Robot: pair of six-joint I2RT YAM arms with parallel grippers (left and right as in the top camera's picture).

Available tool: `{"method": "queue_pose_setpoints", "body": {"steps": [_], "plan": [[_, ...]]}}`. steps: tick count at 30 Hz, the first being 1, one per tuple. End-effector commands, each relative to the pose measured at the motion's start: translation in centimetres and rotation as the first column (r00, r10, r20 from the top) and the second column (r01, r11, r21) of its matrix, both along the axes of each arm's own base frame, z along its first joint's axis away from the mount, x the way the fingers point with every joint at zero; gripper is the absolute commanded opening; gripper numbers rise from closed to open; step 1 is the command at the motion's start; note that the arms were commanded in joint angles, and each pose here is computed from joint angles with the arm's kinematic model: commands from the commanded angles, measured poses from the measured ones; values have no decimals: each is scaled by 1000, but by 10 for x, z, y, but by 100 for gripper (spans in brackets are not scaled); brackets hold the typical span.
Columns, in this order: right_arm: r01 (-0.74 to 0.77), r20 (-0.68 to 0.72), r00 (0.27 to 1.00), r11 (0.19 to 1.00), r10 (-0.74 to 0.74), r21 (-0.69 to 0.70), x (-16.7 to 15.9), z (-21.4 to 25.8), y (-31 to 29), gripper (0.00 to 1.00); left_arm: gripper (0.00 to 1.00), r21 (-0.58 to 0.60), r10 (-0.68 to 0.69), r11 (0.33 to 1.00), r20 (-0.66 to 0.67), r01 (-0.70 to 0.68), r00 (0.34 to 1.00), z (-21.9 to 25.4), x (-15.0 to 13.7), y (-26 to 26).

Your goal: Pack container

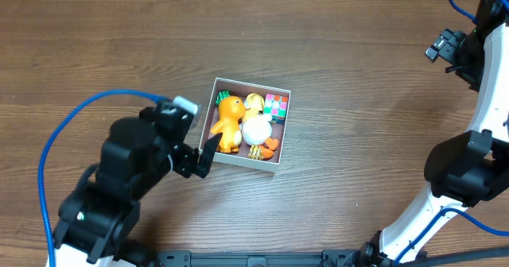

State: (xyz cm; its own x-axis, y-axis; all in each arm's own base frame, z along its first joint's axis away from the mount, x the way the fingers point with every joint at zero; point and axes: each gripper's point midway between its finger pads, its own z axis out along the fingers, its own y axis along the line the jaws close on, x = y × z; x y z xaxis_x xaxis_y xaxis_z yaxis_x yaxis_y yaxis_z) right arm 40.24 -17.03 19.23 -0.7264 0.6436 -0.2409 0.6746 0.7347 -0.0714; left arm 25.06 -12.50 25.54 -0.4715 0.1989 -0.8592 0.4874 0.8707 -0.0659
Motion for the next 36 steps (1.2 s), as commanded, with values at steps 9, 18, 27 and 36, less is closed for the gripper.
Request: {"method": "queue_pose_setpoints", "body": {"steps": [9,18,27,36], "plan": [[-6,18,1000,1000,6,-7,0,7,1,100,100,-36,76,997,139,-71,987,-47,-25,47],[-6,18,1000,1000,6,-7,0,7,1,100,100,-23,190,981,262,-191,946,-51,-35,74],[-6,18,1000,1000,6,-7,0,7,1,100,100,-47,226,973,395,-226,891,-46,-36,81],[-6,18,1000,1000,6,-7,0,7,1,100,100,-52,277,958,438,-283,855,-44,-33,92]]}}
